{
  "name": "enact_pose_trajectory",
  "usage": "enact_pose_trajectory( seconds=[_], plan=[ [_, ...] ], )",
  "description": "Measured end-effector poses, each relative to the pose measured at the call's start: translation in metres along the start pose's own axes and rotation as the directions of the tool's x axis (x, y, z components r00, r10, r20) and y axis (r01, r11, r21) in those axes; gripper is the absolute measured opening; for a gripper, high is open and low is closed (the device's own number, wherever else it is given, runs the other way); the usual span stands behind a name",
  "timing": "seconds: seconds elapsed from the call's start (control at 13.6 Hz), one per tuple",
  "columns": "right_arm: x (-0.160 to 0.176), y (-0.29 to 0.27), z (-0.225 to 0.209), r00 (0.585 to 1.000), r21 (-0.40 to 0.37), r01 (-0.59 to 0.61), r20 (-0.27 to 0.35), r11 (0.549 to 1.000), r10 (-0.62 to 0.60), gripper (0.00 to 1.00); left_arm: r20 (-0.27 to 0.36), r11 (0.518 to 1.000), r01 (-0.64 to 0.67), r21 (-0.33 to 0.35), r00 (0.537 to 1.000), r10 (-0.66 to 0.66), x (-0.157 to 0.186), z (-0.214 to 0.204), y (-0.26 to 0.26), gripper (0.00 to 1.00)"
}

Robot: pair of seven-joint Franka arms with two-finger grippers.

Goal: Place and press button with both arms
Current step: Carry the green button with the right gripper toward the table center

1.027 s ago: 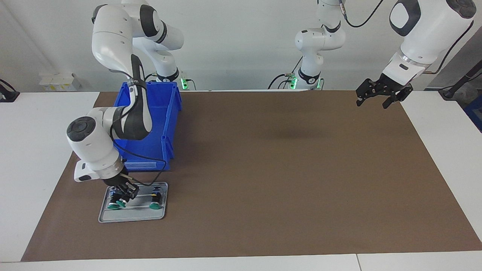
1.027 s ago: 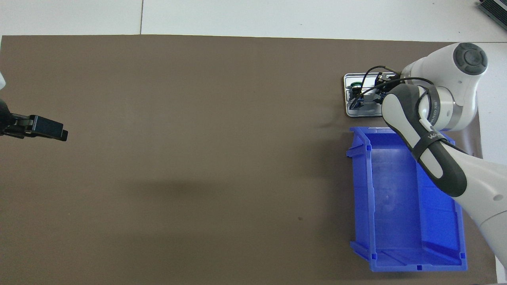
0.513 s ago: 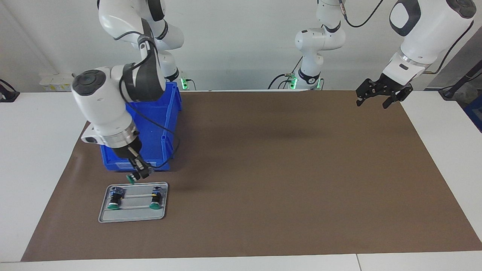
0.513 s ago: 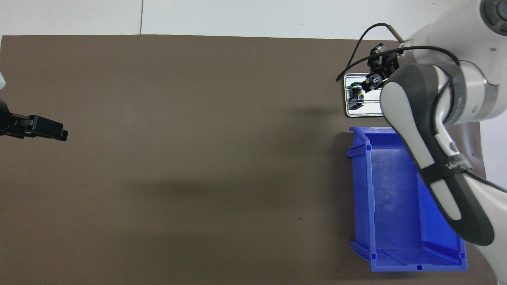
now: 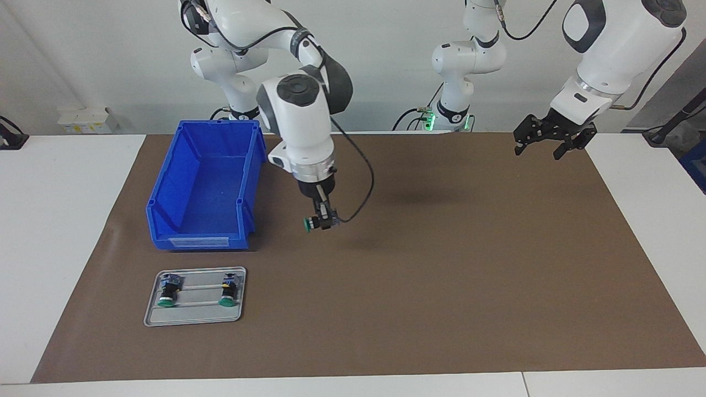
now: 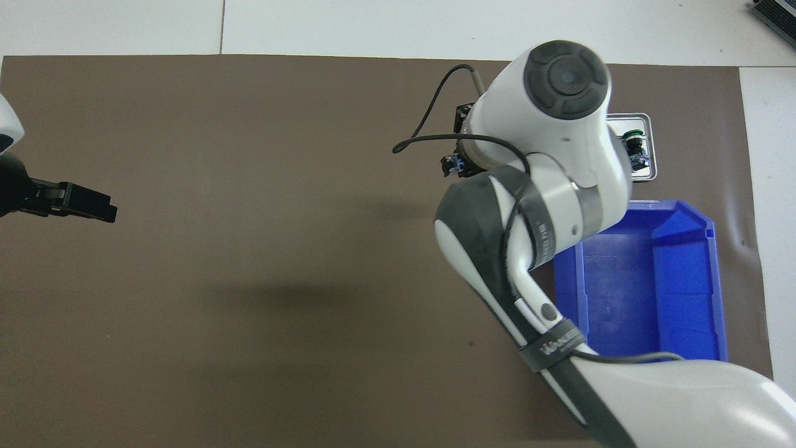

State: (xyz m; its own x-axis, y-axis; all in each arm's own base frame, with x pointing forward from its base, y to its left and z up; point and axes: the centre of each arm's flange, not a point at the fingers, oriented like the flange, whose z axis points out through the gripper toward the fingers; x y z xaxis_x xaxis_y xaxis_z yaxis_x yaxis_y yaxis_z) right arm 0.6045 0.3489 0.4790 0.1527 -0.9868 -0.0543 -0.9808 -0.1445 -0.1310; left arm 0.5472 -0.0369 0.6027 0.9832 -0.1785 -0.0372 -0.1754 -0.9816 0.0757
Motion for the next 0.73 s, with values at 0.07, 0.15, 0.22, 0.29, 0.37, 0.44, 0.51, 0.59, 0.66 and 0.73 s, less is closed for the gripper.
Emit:
enact_pose_trajectory(
  seconds=[0.07,0.15,0.22,0.29,0.37,0.44,0.51,0.59,0.66,0.73],
  plan=[
    [-0.029,0.008,0.007,1.0,0.017,-0.029,0.007,0.999,0.029,0.33,0.0,1.0,-0.001,0.0,1.0,0.001,0.0,0.0,0.001,1.0],
    [-0.055,0.017,0.017,0.999,0.021,-0.046,0.011,0.999,0.046,0.33,0.0,1.0,-0.001,0.0,1.0,0.001,0.0,0.0,0.001,1.0],
    [-0.081,0.03,0.035,0.999,0.008,-0.043,-0.006,0.999,0.043,0.33,0.0,1.0,-0.001,0.0,1.0,0.001,0.0,0.0,0.001,1.0],
    [-0.107,0.043,0.059,0.999,0.003,-0.034,-0.034,0.999,0.034,0.33,-0.001,1.0,-0.003,0.0,1.0,0.003,0.0,0.0,0.001,1.0],
    [-0.131,0.054,0.086,0.998,0.015,-0.032,-0.057,0.999,0.033,0.33,-0.001,1.0,-0.008,0.0,1.0,0.008,0.0,0.0,0.0,1.0],
    [-0.148,0.063,0.11,0.997,0.028,-0.036,-0.068,0.999,0.038,0.33,-0.001,1.0,-0.016,0.0,1.0,0.016,0.0,0.0,0.0,1.0],
    [-0.157,0.067,0.127,0.997,0.035,-0.037,-0.067,0.999,0.039,0.33,-0.001,0.999,-0.034,0.0,0.999,0.034,0.0,0.0,-0.001,1.0],
    [-0.164,0.07,0.139,0.998,0.043,-0.032,-0.057,0.999,0.035,0.33,-0.001,0.998,-0.065,0.0,0.998,0.065,0.0,-0.001,-0.002,1.0],
    [-0.169,0.071,0.144,0.999,0.056,-0.03,-0.044,0.998,0.032,0.33,-0.002,0.995,-0.095,0.0,0.995,0.095,-0.001,-0.001,-0.004,1.0],
    [-0.174,0.072,0.144,0.999,0.071,-0.027,-0.029,0.997,0.029,0.33,-0.002,0.992,-0.123,0.0,0.992,0.123,-0.001,-0.001,-0.006,1.0]
  ],
)
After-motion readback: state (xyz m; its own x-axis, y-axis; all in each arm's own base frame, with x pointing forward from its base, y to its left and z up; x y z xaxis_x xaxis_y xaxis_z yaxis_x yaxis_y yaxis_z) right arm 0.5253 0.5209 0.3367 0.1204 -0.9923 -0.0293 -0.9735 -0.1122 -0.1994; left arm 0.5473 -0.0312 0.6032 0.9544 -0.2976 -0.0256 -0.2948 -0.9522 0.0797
